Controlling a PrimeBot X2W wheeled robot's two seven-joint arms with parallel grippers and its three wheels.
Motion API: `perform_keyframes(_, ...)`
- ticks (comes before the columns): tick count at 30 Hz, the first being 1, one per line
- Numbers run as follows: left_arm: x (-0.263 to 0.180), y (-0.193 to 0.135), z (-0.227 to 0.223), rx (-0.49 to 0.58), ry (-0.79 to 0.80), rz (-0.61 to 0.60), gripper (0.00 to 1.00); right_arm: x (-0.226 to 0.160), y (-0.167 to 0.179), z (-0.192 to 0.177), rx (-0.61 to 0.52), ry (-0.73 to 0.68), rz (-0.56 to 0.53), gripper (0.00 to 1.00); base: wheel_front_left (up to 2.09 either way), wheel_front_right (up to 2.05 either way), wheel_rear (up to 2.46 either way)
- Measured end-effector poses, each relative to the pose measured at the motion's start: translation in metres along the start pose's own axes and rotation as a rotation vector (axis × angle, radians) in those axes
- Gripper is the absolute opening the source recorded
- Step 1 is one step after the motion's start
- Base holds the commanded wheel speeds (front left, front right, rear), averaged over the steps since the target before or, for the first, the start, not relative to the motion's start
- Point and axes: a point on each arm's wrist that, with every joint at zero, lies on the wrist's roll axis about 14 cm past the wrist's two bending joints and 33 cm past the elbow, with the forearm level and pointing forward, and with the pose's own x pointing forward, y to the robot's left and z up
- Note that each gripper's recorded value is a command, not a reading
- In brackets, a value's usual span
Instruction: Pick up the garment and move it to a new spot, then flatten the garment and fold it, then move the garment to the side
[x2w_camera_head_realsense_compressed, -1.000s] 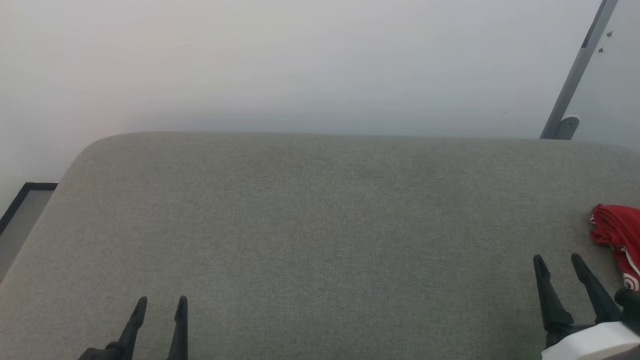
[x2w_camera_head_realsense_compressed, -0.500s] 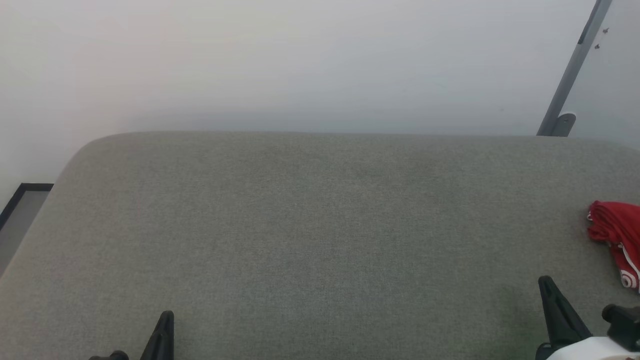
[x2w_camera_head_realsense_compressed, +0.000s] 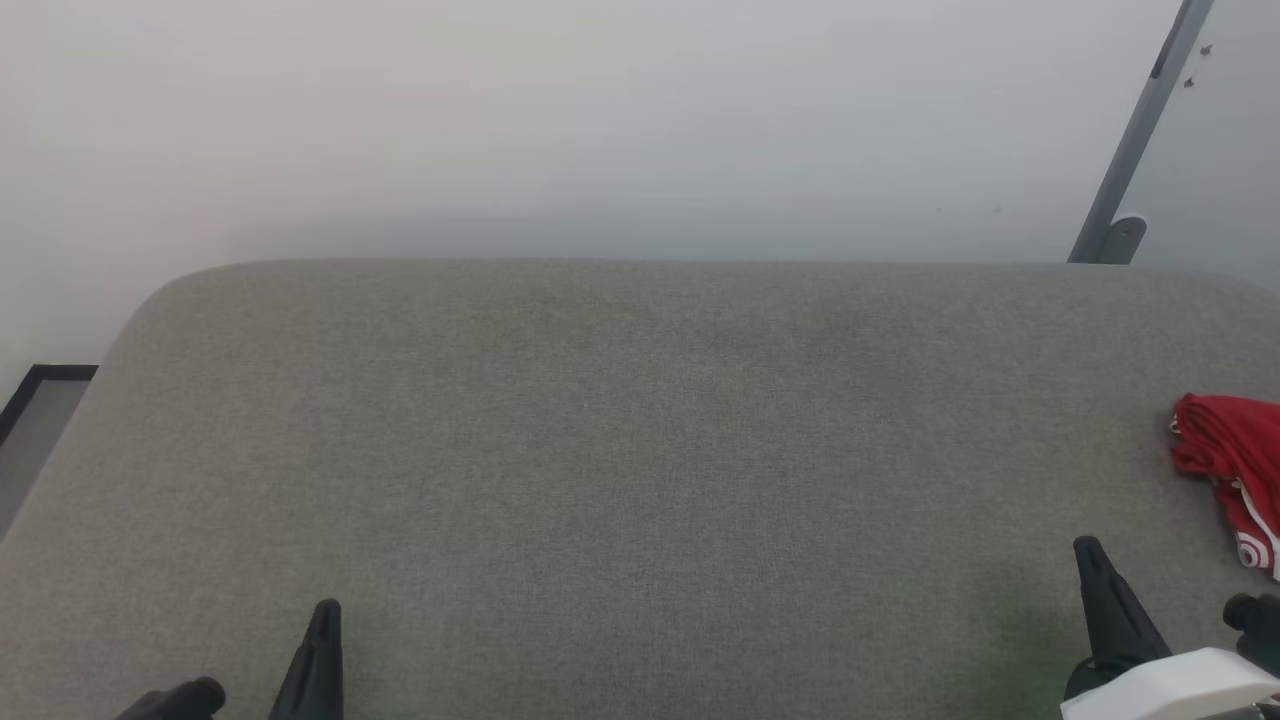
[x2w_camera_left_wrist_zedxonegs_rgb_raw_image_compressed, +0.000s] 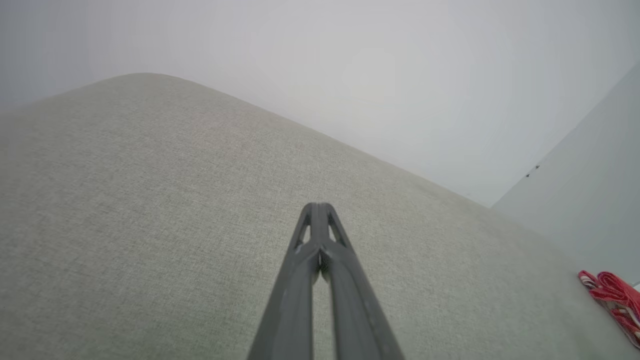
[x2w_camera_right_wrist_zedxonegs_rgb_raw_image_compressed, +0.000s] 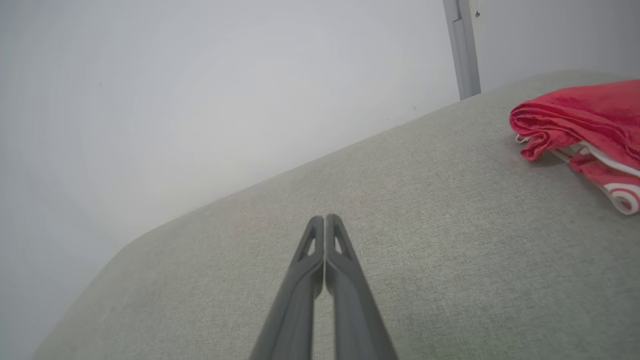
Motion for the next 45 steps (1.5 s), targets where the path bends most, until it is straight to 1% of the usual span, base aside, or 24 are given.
perform_keyframes(2,0.003,-0.001,0.001,-0.048,0.002,0.004,0.00,0.002,0.000,0.001,0.046,-0.002,-0.006,0.00,0.00,0.00,0.00)
perform_keyframes(15,0.016,-0.005,0.002,-0.246,0.014,0.013,0.00,0.008,-0.001,0.003,0.238,-0.008,-0.031,0.00,0.00,0.00,0.00)
perform_keyframes(29,0.029,-0.011,0.002,-0.431,0.028,0.012,0.00,0.013,0.001,0.002,0.422,-0.009,-0.043,0.00,0.00,0.00,0.00)
perform_keyframes(45,0.042,-0.021,0.003,-0.615,0.044,-0.006,0.00,0.019,0.002,0.004,0.595,-0.014,-0.046,0.00,0.00,0.00,0.00)
